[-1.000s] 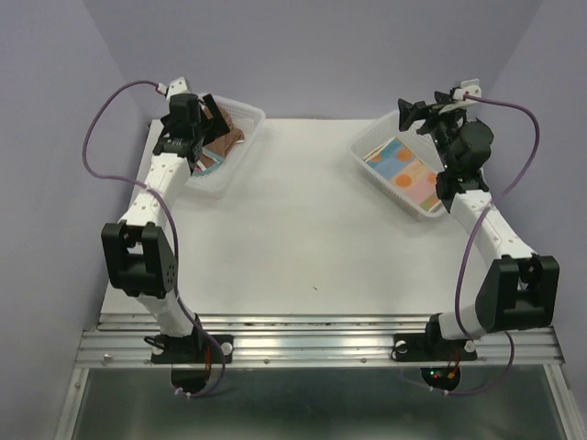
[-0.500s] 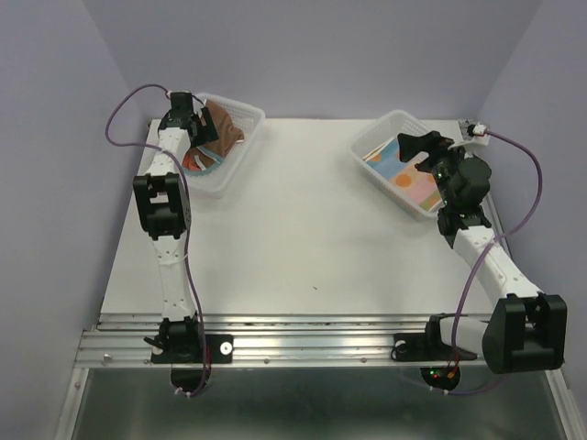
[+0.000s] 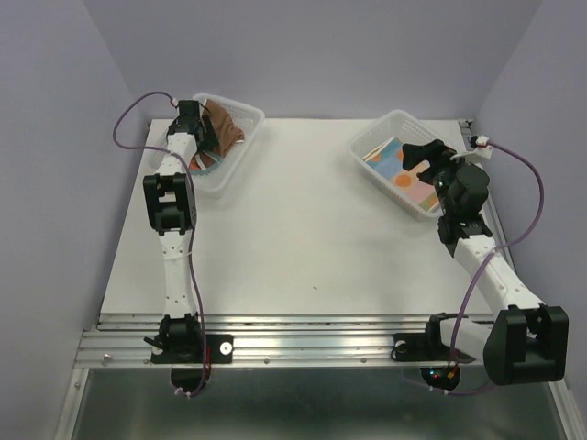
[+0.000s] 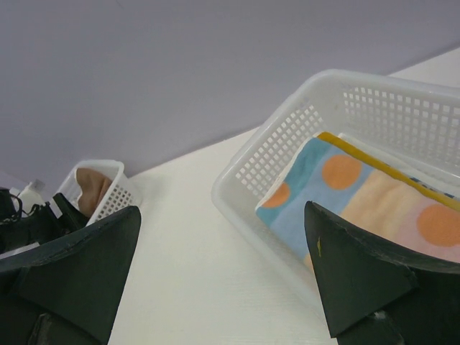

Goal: Fold and stack the towels
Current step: Grab crumpled towel, then move the towel to the center of the board

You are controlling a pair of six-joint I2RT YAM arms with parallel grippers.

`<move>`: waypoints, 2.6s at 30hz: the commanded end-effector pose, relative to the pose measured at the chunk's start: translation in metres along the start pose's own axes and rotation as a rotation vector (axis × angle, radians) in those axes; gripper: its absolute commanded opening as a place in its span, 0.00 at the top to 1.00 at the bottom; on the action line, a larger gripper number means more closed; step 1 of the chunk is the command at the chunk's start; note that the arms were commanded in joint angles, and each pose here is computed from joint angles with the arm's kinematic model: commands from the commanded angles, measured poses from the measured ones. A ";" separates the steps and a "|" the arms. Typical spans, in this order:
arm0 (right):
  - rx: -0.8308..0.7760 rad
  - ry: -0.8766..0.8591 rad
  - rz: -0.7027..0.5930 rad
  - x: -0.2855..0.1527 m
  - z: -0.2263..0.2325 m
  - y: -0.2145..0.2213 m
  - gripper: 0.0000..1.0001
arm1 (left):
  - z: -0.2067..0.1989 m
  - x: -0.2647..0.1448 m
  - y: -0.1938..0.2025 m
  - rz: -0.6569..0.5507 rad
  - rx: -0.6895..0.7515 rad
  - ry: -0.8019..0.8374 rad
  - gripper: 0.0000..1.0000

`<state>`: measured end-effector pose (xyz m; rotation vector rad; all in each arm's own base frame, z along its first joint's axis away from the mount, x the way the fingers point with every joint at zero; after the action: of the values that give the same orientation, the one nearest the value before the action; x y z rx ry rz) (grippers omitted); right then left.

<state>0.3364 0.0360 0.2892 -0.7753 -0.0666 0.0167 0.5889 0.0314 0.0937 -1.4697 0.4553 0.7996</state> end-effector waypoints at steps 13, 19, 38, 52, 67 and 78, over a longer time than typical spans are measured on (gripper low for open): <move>0.031 -0.041 0.003 -0.015 0.004 0.001 0.00 | 0.001 -0.094 -0.084 -0.242 -0.080 0.120 1.00; 0.036 -0.073 0.035 -0.025 0.010 0.002 0.00 | 0.001 -0.192 -0.129 -0.433 -0.105 0.233 1.00; 0.063 -0.069 0.185 -0.077 0.012 0.017 0.00 | -0.107 -0.419 0.032 -0.539 -0.010 0.728 0.14; -0.077 -0.032 0.588 -0.099 0.032 0.118 0.00 | -0.066 -0.331 0.156 -0.135 -0.194 0.299 0.01; -0.365 0.306 0.770 -0.148 0.035 0.231 0.00 | -0.066 -0.312 0.268 0.151 -0.227 0.420 0.01; -0.383 0.308 0.792 -0.170 0.042 0.266 0.00 | -0.070 -0.302 0.301 0.215 -0.228 0.418 0.20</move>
<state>0.1532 0.2334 0.1029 -1.2102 0.5987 0.7323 0.1771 -0.1137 0.0915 -1.7953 0.8797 0.7761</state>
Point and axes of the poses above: each gripper's point midway between its finger pads, its own x axis out along the fingers, its own z axis along the line the jaws close on, y = z × x, the point moved 7 cm from there along -x, back along the fingers, and after that the axes turned 13 degrees about x, right-handed, at the moved point
